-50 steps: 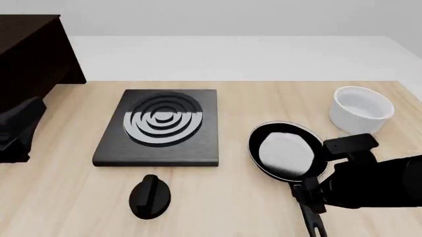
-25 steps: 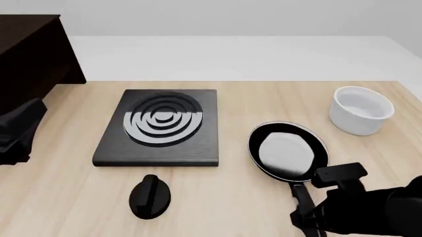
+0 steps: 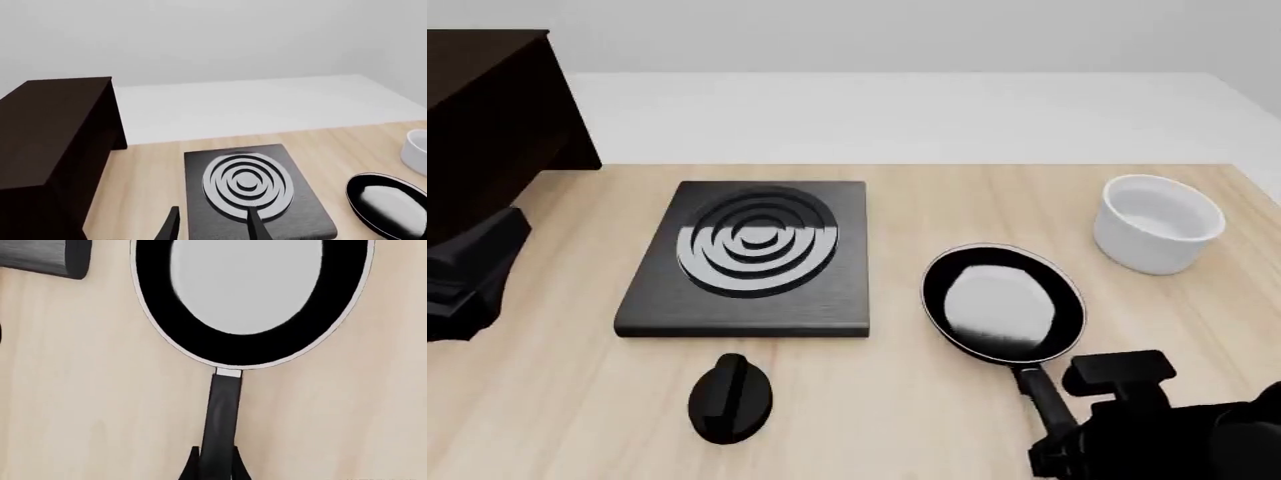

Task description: Put the frying pan on the cabinet shelf.

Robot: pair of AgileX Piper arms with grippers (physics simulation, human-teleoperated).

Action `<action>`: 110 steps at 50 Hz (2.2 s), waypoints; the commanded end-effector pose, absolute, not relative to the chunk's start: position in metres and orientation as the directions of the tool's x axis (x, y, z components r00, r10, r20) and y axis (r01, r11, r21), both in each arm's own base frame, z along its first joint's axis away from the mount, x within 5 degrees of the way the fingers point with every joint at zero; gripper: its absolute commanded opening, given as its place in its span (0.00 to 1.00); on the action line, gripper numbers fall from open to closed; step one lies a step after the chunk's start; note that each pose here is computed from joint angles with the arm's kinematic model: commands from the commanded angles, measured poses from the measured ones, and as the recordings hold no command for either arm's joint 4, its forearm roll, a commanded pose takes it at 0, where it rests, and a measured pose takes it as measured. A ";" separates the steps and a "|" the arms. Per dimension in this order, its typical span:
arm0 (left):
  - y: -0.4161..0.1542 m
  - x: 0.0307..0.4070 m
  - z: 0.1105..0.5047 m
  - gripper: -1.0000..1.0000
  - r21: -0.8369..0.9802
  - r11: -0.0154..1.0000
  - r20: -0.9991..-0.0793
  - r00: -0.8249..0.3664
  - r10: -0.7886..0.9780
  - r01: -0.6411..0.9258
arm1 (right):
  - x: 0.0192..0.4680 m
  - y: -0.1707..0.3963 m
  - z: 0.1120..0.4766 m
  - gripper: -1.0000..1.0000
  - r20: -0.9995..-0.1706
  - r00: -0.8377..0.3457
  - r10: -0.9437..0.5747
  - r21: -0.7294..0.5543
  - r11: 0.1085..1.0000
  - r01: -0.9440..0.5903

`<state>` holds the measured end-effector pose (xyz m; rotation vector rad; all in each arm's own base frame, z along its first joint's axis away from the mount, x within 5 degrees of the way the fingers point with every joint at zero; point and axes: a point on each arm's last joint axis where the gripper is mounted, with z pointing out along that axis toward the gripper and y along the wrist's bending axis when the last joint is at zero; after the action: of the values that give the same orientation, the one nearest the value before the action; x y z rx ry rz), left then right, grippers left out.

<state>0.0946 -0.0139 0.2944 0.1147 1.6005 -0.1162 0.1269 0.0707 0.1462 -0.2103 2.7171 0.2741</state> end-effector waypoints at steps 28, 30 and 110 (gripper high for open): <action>-0.015 0.089 0.301 1.00 -0.025 0.986 -1.000 -0.021 -0.021 0.167 | 0.148 0.044 0.258 0.00 -0.718 -0.673 -0.179 0.014 0.962 -0.272; -0.015 0.089 0.300 1.00 -0.025 0.985 -1.000 -0.022 -0.021 0.170 | 0.149 0.044 0.269 0.00 -0.747 -0.639 -0.182 0.006 0.960 -0.280; -0.042 0.097 0.343 1.00 -0.789 0.580 -0.611 -0.347 -0.711 0.200 | 0.225 0.267 0.404 0.00 -0.945 -0.074 -0.320 -0.143 0.604 -0.784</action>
<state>0.1008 -0.0394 0.3433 -0.4076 1.6655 -0.9288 0.2309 0.2313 0.3929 -0.9057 1.7124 0.3961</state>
